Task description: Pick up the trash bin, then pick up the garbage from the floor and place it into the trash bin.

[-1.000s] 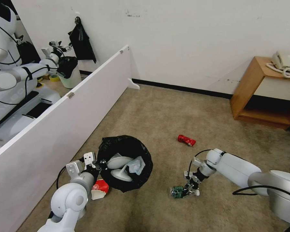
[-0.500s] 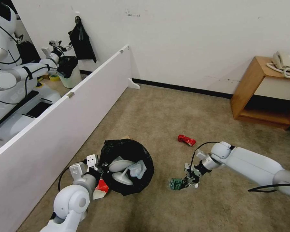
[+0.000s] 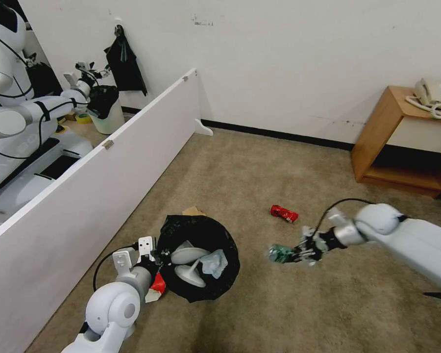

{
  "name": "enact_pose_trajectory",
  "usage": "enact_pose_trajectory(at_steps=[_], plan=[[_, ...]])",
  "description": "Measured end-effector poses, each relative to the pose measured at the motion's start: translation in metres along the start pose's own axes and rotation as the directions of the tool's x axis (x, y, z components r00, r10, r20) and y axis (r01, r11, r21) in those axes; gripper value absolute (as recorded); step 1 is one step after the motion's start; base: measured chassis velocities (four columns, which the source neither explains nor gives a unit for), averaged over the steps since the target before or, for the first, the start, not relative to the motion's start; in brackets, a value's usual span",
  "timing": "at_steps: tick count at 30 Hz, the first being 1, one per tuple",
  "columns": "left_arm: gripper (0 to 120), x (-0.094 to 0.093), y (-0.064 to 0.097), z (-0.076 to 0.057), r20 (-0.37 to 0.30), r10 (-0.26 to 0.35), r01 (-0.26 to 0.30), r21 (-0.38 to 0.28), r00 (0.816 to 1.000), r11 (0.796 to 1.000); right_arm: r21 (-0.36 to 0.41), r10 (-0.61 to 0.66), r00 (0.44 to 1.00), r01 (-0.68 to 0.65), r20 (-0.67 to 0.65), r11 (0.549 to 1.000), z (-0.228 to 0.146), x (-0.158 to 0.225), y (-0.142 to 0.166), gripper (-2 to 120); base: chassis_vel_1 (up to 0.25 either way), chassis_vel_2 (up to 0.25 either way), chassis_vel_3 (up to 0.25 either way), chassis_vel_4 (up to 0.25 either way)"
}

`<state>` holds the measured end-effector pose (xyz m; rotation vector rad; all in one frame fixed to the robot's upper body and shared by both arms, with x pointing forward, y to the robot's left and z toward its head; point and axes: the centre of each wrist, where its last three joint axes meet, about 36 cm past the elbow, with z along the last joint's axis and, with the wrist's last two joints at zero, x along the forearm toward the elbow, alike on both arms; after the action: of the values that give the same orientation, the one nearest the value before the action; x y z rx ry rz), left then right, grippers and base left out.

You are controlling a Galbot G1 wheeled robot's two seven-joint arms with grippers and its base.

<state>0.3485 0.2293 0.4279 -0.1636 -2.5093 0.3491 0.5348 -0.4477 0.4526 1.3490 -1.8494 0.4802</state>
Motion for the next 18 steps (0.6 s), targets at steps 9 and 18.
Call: enact_pose_trajectory(at_steps=[9,18], plan=[[0,0.004,-0.001,-0.003,0.002,0.004,-0.004,-0.038,1.0,0.999,0.005,0.183,0.983,-0.183,0.017,0.983,0.002,0.088,0.013,21,0.0,0.0,0.0,0.0],[0,0.007,-0.005,-0.005,0.007,0.012,-0.012,-0.044,1.0,0.999,0.016,0.269,0.949,-0.275,0.167,0.961,-0.04,0.109,0.021,21,0.0,0.0,0.0,0.0]])
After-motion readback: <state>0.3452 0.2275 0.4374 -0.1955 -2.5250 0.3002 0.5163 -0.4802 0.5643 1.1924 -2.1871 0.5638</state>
